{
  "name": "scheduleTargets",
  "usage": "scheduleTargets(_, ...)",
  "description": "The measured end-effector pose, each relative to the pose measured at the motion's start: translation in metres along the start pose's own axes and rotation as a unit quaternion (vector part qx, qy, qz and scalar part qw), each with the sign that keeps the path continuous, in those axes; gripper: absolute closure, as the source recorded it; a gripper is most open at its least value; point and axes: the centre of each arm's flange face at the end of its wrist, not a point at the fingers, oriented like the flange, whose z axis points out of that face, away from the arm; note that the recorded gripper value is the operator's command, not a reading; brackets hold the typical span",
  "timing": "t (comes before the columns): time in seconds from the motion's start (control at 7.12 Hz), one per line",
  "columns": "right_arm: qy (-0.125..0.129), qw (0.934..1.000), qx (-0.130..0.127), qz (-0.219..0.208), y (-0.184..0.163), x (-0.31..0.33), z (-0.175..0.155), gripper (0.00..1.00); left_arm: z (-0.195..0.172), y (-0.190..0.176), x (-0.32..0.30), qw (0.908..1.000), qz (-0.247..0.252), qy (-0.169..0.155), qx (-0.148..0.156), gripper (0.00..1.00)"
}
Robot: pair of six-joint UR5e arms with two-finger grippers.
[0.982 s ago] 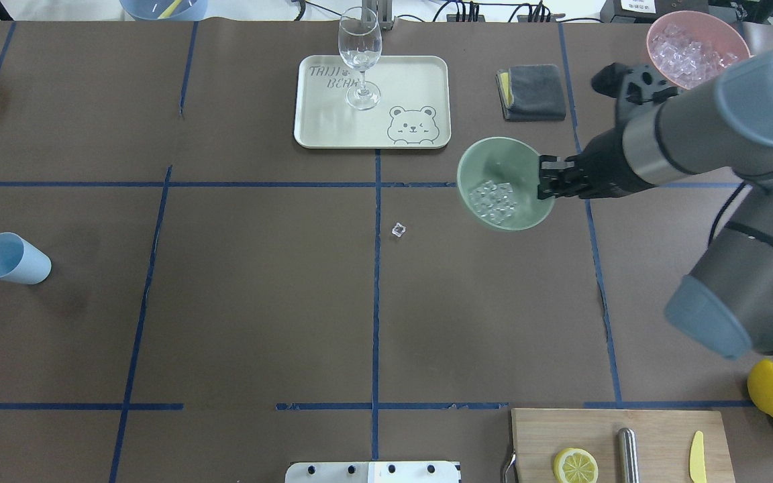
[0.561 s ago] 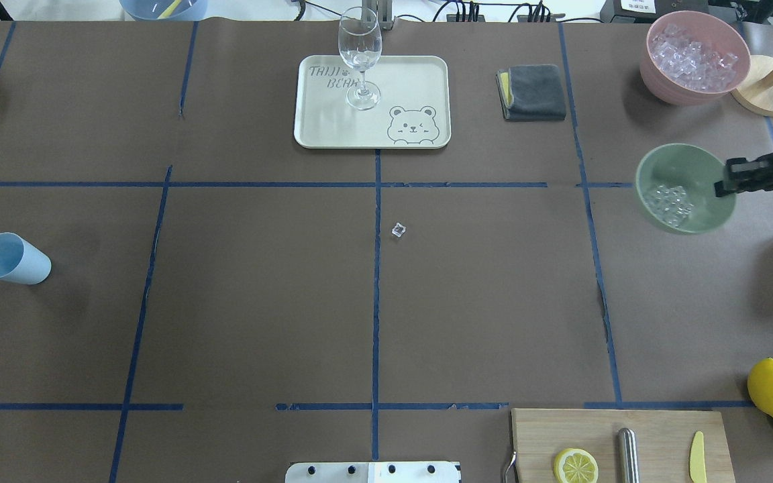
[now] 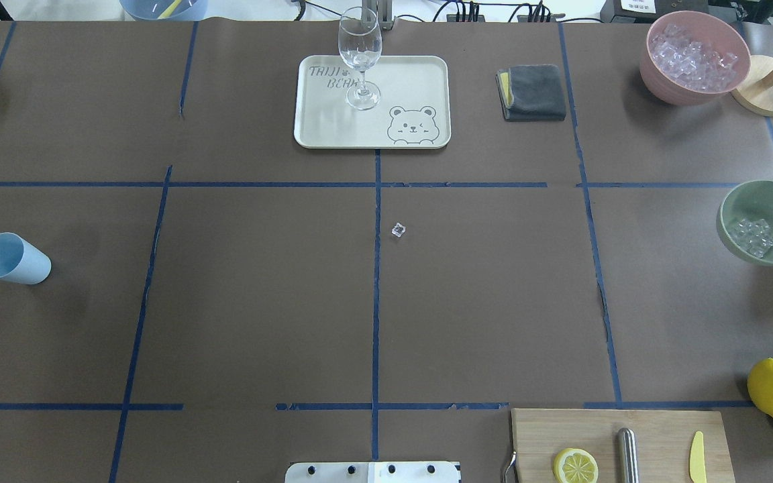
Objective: Pour ice into bowl
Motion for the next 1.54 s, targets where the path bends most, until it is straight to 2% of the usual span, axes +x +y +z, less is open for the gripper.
scheduleTargets(0.28,-0.041,0.9982,0.034,0.026,0.01,0.019,0.033,1.0,0.001,0.0,-0.001,1.0,0.0,0.0,-0.001,0.0)
scheduleTargets(0.56,-0.071,0.9962,0.032,0.04,0.028,0.01,0.073,1.0,0.002,0.0,-0.002,1.0,0.0,0.001,0.0,0.0)
scheduleTargets(0.7,-0.075,0.9961,0.024,0.04,0.034,0.0,0.085,1.0,0.001,0.0,-0.001,1.0,0.0,0.001,0.0,0.0)
scheduleTargets(0.84,-0.073,0.9965,0.018,0.037,0.038,-0.007,0.094,0.79,0.001,-0.001,-0.001,1.0,0.001,0.001,0.001,0.0)
scheduleTargets(0.98,-0.068,0.997,0.016,0.032,0.041,-0.012,0.102,0.27,0.001,-0.001,-0.001,1.0,0.002,0.0,0.002,0.0)
scheduleTargets(1.12,-0.065,0.9973,0.015,0.03,0.043,-0.012,0.106,0.0,0.0,-0.002,-0.001,1.0,0.003,0.0,0.003,0.0)
scheduleTargets(1.54,-0.064,0.9977,0.009,0.02,0.045,-0.01,0.109,0.0,-0.001,-0.004,0.0,1.0,0.005,-0.001,0.005,0.0)
